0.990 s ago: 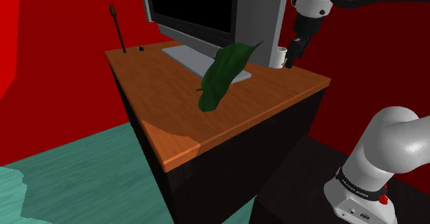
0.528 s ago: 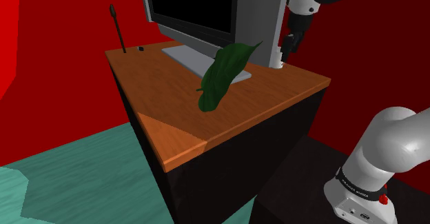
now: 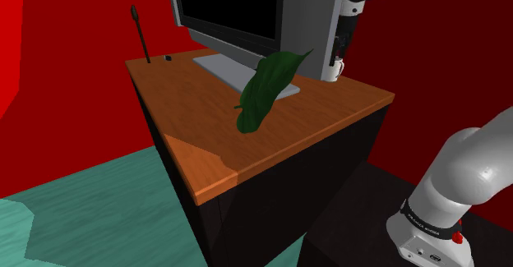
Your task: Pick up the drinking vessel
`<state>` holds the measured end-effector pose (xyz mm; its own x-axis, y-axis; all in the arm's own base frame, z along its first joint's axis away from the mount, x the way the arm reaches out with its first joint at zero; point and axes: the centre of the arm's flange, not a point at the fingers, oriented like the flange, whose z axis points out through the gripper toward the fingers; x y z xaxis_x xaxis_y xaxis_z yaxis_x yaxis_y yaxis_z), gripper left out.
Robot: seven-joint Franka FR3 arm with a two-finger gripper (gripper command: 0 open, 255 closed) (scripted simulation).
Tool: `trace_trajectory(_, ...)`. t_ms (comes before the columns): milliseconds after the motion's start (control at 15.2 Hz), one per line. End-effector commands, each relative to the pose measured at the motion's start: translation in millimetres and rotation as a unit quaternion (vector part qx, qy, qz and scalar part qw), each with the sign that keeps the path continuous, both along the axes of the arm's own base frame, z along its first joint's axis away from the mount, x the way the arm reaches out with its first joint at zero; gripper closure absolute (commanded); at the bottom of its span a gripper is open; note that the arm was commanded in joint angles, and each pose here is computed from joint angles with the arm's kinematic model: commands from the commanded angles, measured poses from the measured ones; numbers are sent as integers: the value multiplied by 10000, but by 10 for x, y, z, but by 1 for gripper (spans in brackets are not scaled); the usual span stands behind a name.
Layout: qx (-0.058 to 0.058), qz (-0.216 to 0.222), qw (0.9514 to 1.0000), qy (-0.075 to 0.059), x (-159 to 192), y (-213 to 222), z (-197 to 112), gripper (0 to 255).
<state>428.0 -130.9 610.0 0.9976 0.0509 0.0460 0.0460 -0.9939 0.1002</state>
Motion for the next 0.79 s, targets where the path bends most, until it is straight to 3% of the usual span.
trace_trajectory(0,35,-18,10000,73,184,-220,-53,0)
trace_trajectory(594,208,-111,9990,383,985,-1207,-262,0)
trace_trajectory(726,217,-115,9989,399,1025,-1258,-328,0)
